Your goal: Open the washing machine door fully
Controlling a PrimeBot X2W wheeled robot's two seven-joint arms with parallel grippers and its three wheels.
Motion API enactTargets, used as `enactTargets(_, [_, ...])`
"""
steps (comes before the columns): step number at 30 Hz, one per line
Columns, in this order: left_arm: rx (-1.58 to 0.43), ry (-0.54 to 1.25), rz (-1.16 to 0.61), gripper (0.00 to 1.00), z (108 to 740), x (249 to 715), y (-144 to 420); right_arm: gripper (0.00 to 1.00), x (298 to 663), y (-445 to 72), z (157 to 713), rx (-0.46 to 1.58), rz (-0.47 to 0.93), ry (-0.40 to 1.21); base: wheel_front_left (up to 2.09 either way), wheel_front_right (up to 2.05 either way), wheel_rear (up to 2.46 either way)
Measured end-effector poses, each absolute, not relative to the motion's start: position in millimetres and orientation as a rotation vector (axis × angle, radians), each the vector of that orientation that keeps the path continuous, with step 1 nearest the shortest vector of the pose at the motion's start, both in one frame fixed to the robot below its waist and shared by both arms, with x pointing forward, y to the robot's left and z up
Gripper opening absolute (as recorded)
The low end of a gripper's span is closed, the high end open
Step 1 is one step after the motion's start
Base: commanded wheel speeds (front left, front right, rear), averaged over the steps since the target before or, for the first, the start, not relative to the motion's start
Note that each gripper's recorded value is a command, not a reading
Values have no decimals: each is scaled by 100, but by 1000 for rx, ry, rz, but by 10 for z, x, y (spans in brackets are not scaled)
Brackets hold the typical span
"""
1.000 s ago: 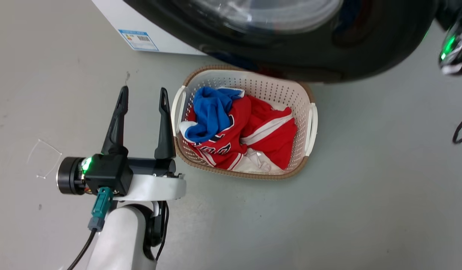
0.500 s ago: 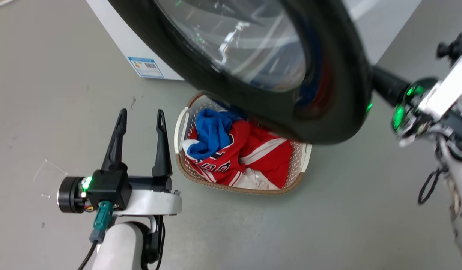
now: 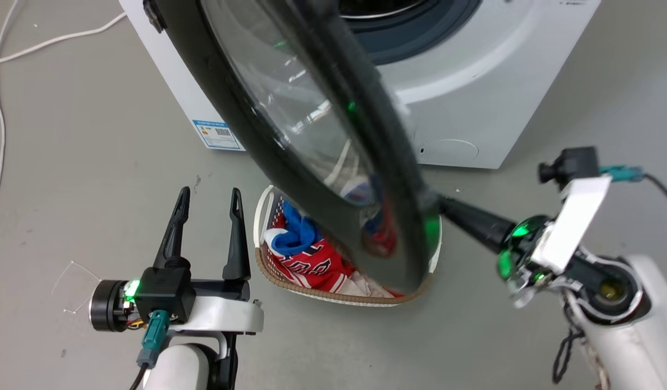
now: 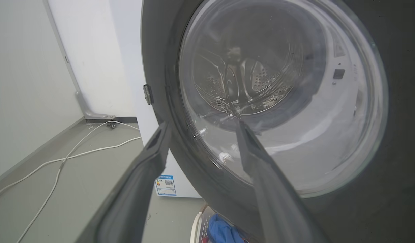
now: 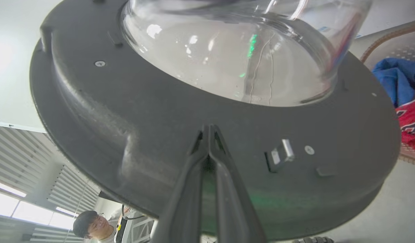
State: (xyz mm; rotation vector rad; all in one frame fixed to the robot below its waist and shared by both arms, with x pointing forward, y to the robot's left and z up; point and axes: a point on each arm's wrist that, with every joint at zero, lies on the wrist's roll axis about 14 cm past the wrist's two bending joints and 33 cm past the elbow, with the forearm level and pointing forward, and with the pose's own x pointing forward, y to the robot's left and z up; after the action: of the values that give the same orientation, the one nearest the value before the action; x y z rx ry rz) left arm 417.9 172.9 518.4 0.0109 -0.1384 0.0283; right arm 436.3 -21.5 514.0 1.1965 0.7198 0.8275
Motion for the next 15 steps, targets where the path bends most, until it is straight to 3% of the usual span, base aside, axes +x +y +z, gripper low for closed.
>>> enactTargets(15, [15, -152, 51, 100, 5275, 3954, 1801, 0, 3821, 313, 5302, 1230, 985, 797, 0, 0, 0])
